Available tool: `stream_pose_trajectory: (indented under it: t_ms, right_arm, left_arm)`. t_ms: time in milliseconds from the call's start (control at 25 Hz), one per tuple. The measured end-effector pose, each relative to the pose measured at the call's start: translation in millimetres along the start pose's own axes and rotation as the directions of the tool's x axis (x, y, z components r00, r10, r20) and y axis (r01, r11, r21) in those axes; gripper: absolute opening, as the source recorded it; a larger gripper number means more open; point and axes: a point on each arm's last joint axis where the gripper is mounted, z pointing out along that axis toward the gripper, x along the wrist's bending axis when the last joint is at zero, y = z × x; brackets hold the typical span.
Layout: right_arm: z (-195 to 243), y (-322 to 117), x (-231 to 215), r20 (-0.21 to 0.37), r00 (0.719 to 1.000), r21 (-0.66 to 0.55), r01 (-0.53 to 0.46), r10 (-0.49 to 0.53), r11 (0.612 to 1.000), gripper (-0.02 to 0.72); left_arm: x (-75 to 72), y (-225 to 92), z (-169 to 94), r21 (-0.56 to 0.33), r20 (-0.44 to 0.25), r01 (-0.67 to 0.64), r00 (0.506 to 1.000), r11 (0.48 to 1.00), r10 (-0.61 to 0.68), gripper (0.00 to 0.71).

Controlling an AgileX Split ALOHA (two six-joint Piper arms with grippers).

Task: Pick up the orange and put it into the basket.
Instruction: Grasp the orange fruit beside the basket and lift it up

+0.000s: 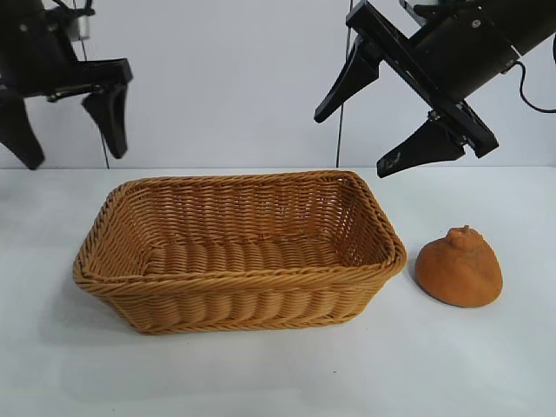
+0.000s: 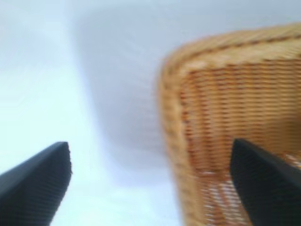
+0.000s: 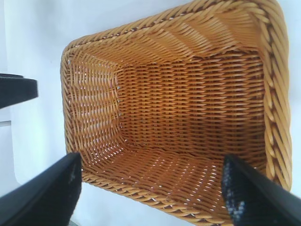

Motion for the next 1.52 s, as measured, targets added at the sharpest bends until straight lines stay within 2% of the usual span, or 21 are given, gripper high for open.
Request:
stream_pose_trajectory:
  t_ms: [80,200,400,600,840,960,1040,1200,1320,1400,1520]
  right_arm:
    - [0,-1,-1,0.008,1.0,0.011,0.004,-0.004,1.0,0.558]
    - [-4,1,-8,0.014,1.0,0.019,-0.016,0.016,1.0,0.558]
    - [-17,6,-30,0.041,0.997,0.031,-0.065,0.063,0.997,0.558]
    - [-28,8,-50,0.126,0.991,0.056,-0.06,0.052,0.997,0.558]
    - [-30,6,-62,0.254,0.967,0.079,-0.032,0.011,0.996,0.558]
    - [-31,5,-66,0.298,0.955,0.082,-0.029,0.003,0.996,0.558]
    - [-32,5,-67,0.306,0.952,0.08,-0.027,0.001,0.996,0.558]
    - [-32,6,-67,0.309,0.951,0.073,-0.026,0.002,0.997,0.558]
    - [-32,7,-68,0.31,0.951,0.067,-0.024,0.002,0.997,0.558]
    - [-32,7,-68,0.31,0.951,0.064,-0.023,0.002,0.998,0.558]
    - [-32,7,-68,0.31,0.951,0.062,-0.022,0.002,0.998,0.558]
  left_arm:
    - [1.3,-2,0,0.024,-0.002,0.002,1.0,1.0,-0.002,0.651]
    - [-4.4,-7,-4,0.03,0.011,-0.022,1.0,0.999,0.022,0.651]
    - [-15.1,-36,-27,0.021,0.028,-0.08,0.996,0.997,0.079,0.651]
    - [-6.6,-78,-52,0.008,-0.02,-0.105,0.994,0.994,0.105,0.651]
    - [-0.3,-140,-80,-0.036,-0.024,-0.106,0.994,0.994,0.106,0.651]
    - [3.3,-175,-82,-0.035,-0.024,-0.106,0.994,0.994,0.106,0.651]
    - [5.7,-199,-82,-0.045,-0.024,-0.107,0.994,0.993,0.106,0.651]
    - [10.5,-246,-78,-0.131,-0.024,-0.107,0.994,0.986,0.105,0.651]
    - [13.3,-276,-76,-0.234,-0.021,-0.106,0.994,0.967,0.104,0.651]
    - [13.8,-294,-75,-0.317,-0.005,-0.097,0.995,0.944,0.1,0.651]
    - [13.6,-319,-73,-0.393,0.03,-0.077,0.995,0.916,0.096,0.651]
